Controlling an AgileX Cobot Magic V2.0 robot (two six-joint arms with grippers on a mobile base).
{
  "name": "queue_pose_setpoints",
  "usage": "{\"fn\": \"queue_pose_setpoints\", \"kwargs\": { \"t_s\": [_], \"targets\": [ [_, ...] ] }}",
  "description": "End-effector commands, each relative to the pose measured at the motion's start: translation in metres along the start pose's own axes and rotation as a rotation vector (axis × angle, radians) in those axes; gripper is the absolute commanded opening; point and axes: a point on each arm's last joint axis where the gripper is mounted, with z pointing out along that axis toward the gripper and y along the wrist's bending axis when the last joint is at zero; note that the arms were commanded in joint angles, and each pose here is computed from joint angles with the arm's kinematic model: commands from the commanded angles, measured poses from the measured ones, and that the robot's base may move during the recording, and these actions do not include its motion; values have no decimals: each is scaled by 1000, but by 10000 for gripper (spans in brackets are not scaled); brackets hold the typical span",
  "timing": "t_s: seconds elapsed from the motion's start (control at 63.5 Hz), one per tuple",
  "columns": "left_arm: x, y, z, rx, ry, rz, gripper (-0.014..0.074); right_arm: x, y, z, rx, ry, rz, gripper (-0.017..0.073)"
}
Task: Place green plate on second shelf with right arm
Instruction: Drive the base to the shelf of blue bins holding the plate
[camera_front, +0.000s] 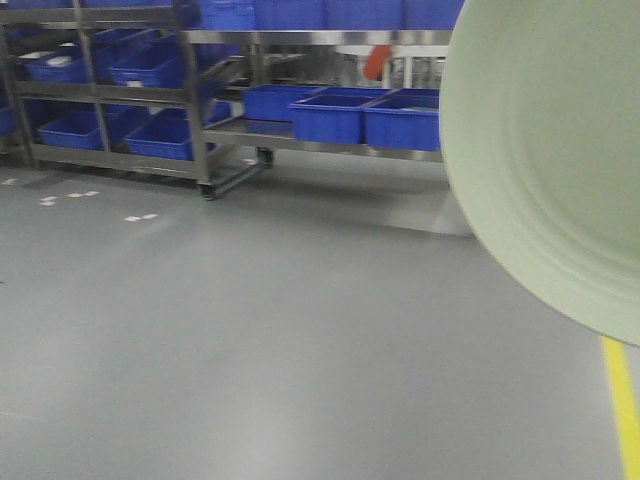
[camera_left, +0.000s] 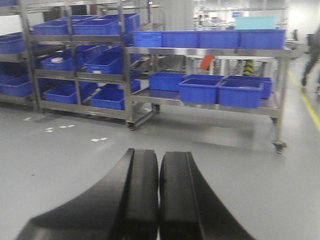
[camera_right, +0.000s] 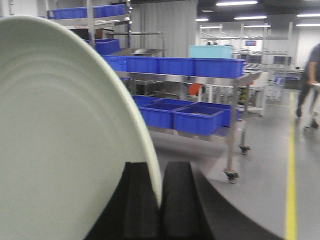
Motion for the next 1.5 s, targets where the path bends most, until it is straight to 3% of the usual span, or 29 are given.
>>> {"fn": "queue_pose_setpoints", "kwargs": {
  "t_s": [0.0,1.481],
  "targets": [
    [5,0,-1,0,-57,-10,130,-19,-1,0,8,-140,11,57],
    [5,0,-1,-2,-57,-10,130,-19,-1,0,8,-140,11,57]
  ]
}}
